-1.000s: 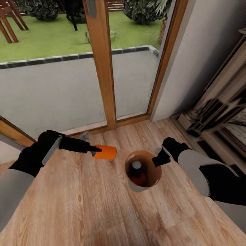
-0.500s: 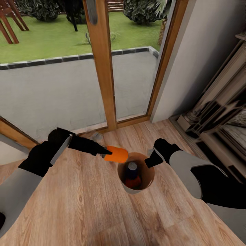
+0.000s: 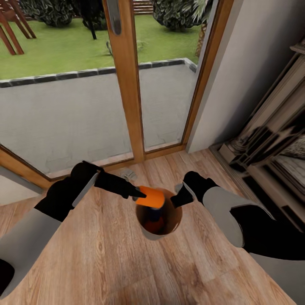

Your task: Put the three can of soda from the living room inside the tash can in the kitchen.

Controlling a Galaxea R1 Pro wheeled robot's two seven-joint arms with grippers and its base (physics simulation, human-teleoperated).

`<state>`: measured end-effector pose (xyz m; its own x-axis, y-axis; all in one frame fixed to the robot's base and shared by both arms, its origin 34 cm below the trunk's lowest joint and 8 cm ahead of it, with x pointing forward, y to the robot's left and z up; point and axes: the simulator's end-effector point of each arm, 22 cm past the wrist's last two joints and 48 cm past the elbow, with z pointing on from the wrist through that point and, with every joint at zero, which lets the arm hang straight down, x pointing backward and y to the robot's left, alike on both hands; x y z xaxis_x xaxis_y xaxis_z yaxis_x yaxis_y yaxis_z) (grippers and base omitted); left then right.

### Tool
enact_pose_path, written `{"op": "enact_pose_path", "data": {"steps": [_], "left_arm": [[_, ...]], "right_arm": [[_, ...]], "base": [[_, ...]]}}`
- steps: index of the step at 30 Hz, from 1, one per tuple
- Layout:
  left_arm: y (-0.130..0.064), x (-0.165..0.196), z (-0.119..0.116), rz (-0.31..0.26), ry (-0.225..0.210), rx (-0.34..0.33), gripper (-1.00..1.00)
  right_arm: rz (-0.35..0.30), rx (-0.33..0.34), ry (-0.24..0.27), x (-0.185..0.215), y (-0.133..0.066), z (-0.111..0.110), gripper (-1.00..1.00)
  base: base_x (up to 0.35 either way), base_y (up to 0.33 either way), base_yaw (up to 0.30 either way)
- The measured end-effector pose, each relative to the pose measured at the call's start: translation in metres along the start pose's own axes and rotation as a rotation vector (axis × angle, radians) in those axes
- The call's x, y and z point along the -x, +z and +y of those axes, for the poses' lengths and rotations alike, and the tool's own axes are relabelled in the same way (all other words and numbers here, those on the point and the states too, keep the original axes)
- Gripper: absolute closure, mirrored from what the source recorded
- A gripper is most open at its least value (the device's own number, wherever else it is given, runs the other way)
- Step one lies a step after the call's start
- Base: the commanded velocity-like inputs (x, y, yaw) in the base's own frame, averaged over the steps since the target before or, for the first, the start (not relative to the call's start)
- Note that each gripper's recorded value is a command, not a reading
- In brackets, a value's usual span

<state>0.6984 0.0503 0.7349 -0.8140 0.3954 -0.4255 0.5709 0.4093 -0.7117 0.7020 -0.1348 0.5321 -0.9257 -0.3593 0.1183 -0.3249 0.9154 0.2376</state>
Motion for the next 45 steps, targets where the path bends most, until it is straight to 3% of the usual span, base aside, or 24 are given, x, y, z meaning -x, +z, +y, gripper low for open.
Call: {"op": "enact_pose_path", "data": {"steps": [6, 11, 14, 19, 22, 28, 33, 42, 45], "left_arm": [[0.017, -0.002, -0.008, 0.025, 0.019, -0.004, 1.0], [0.037, -0.014, -0.009, 0.08, 0.045, 0.034, 1.0], [0.049, -0.03, -0.009, 0.134, 0.06, 0.045, 1.0], [0.053, -0.037, -0.005, 0.156, 0.066, 0.066, 1.0], [0.057, -0.043, 0.008, 0.18, 0.082, 0.135, 1.0], [0.06, -0.046, 0.015, 0.191, 0.089, 0.173, 1.0], [0.081, -0.05, 0.014, 0.217, 0.087, 0.193, 1.0], [0.109, -0.056, 0.001, 0.251, 0.088, 0.18, 1.0], [0.11, -0.061, 0.013, 0.274, 0.118, 0.232, 1.0]], "right_arm": [[0.002, -0.032, -0.049, 0.004, -0.001, 0.005, 1.0], [0.005, 0.01, -0.01, 0.008, -0.006, 0.018, 1.0], [0.011, -0.02, -0.019, 0.01, -0.011, 0.012, 1.0], [0.007, -0.02, -0.018, 0.012, -0.013, 0.013, 1.0], [-0.008, -0.01, -0.012, 0.018, -0.017, 0.016, 1.0], [-0.015, -0.017, -0.023, 0.022, -0.02, 0.019, 1.0], [-0.006, 0.002, -0.009, 0.022, -0.022, 0.026, 1.0], [0.02, -0.038, -0.033, 0.014, -0.018, 0.017, 1.0], [0.0, -0.035, -0.031, 0.021, -0.022, 0.018, 1.0]], "base": [[0.0, 0.0, 0.0], [0.0, 0.0, 0.0], [0.0, 0.0, 0.0], [0.0, 0.0, 0.0], [0.0, 0.0, 0.0], [0.0, 0.0, 0.0], [0.0, 0.0, 0.0], [0.0, 0.0, 0.0], [0.0, 0.0, 0.0]]}}
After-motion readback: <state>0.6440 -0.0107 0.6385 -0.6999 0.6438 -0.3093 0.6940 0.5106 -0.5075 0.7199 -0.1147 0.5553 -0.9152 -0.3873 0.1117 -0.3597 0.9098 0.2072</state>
